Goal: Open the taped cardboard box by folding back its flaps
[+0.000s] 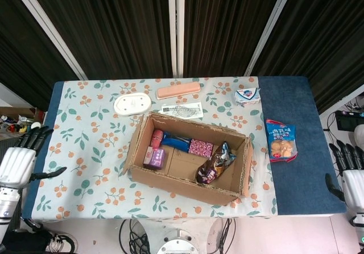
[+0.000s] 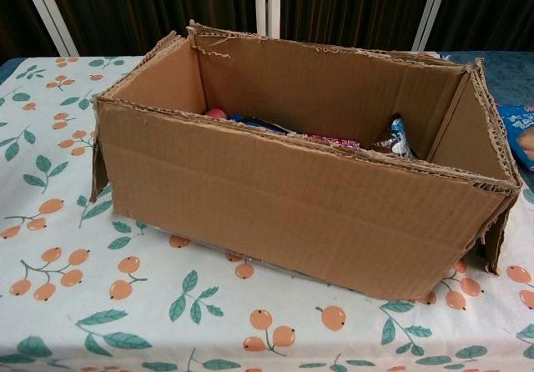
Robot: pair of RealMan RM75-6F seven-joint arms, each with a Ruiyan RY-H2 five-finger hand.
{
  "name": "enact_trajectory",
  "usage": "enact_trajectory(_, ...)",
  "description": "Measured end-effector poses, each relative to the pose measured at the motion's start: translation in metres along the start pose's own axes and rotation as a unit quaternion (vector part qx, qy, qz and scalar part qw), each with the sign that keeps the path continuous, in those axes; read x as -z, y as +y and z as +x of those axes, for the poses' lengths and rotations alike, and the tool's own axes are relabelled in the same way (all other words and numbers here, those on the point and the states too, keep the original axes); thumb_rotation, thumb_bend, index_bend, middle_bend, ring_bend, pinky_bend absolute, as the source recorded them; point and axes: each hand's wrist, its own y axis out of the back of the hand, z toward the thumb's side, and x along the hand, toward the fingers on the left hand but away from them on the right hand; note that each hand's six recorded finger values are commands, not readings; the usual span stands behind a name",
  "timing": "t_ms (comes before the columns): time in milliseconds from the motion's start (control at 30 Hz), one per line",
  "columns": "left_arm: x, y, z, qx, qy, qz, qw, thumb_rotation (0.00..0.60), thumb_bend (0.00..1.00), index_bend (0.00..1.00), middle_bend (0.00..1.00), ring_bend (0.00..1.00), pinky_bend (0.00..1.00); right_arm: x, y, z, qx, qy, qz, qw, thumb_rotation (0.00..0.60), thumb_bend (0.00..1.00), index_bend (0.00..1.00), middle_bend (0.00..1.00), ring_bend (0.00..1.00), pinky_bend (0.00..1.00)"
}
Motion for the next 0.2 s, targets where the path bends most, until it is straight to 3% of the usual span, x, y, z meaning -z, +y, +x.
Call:
enact_trajectory(100,0.013,-0.013,-0.028,0.018,0.01,0.018,0.9996,0.097,0.0,0.09,0.05,0.05,0.2,0.018,-0.012,0.016,-0.004,-0.039,0.017,0.9991,0.6,0.38,0.0,0.0,0.0,0.0)
enact_trajectory(200,0.02,-0.024,-0.049,0.04,0.022,0.015,0.9988,0.096,0.0,0.09,0.05,0.06,0.2,0.024,-0.016,0.021,-0.007,-0.052,0.015,0.9985,0.6,0.39,0.0,0.0,0.0,0.0)
